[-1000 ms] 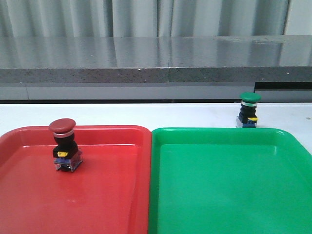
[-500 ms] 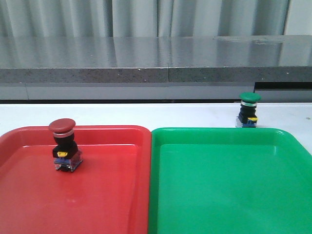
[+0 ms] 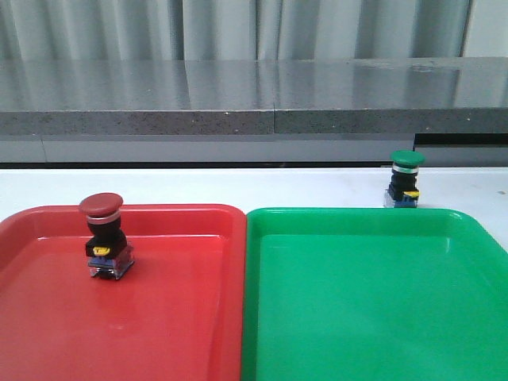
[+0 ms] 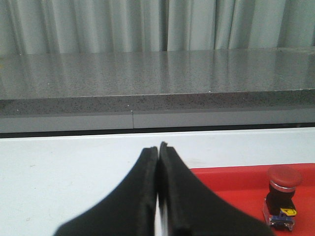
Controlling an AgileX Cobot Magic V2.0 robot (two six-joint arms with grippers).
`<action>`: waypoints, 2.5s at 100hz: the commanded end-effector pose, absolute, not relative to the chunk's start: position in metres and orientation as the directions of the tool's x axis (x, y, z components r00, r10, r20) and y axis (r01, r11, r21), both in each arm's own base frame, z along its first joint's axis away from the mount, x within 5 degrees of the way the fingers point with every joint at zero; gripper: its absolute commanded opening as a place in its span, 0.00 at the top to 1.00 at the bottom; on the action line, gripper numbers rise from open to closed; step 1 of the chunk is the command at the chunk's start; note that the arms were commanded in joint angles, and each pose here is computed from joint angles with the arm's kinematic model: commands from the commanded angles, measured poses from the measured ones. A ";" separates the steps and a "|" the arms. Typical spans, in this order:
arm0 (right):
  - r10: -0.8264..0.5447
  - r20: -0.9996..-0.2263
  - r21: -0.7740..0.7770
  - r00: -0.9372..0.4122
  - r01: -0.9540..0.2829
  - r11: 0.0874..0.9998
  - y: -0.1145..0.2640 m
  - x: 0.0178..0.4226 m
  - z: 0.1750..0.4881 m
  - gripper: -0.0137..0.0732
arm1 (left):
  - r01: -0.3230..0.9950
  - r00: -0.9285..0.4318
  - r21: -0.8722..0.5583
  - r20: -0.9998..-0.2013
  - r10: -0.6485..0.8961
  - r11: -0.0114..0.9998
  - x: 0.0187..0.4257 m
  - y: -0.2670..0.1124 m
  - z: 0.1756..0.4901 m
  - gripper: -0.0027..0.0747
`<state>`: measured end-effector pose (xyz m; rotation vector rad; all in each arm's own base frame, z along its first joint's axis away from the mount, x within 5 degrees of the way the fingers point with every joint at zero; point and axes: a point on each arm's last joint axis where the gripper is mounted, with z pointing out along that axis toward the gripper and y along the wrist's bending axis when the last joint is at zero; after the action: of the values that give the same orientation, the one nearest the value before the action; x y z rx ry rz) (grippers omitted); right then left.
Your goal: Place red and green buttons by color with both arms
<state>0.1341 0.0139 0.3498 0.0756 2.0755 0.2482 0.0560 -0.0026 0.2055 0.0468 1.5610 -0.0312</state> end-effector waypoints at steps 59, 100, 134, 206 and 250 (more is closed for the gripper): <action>0.098 -0.786 0.189 -0.610 -0.086 0.978 0.038 0.292 0.328 0.18 | 0.055 0.081 0.004 -0.997 -0.001 0.999 0.055 -0.003 0.201 0.99; 0.062 -0.729 0.165 -0.682 -0.087 0.982 0.046 0.370 0.292 0.18 | 0.055 0.081 0.004 -0.997 -0.001 0.999 0.055 -0.003 0.201 0.99; 0.030 -0.667 0.136 -0.745 -0.083 0.987 0.047 0.398 0.251 0.18 | 0.055 0.081 0.004 -0.997 -0.001 0.999 0.055 -0.003 0.201 0.99; 0.039 -0.690 0.130 -0.723 -0.071 0.989 0.047 0.410 0.236 0.58 | 0.055 0.081 0.004 -0.997 -0.001 0.999 0.055 -0.003 0.201 0.99; 0.035 -0.720 0.140 -0.694 -0.096 0.985 0.047 0.384 0.287 0.58 | 0.055 0.081 0.004 -0.997 -0.001 0.999 0.055 -0.003 0.201 0.99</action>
<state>0.3941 0.0469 0.2326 -0.0232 2.4759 0.2070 0.0560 -0.0026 0.2055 0.0468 1.5610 -0.0312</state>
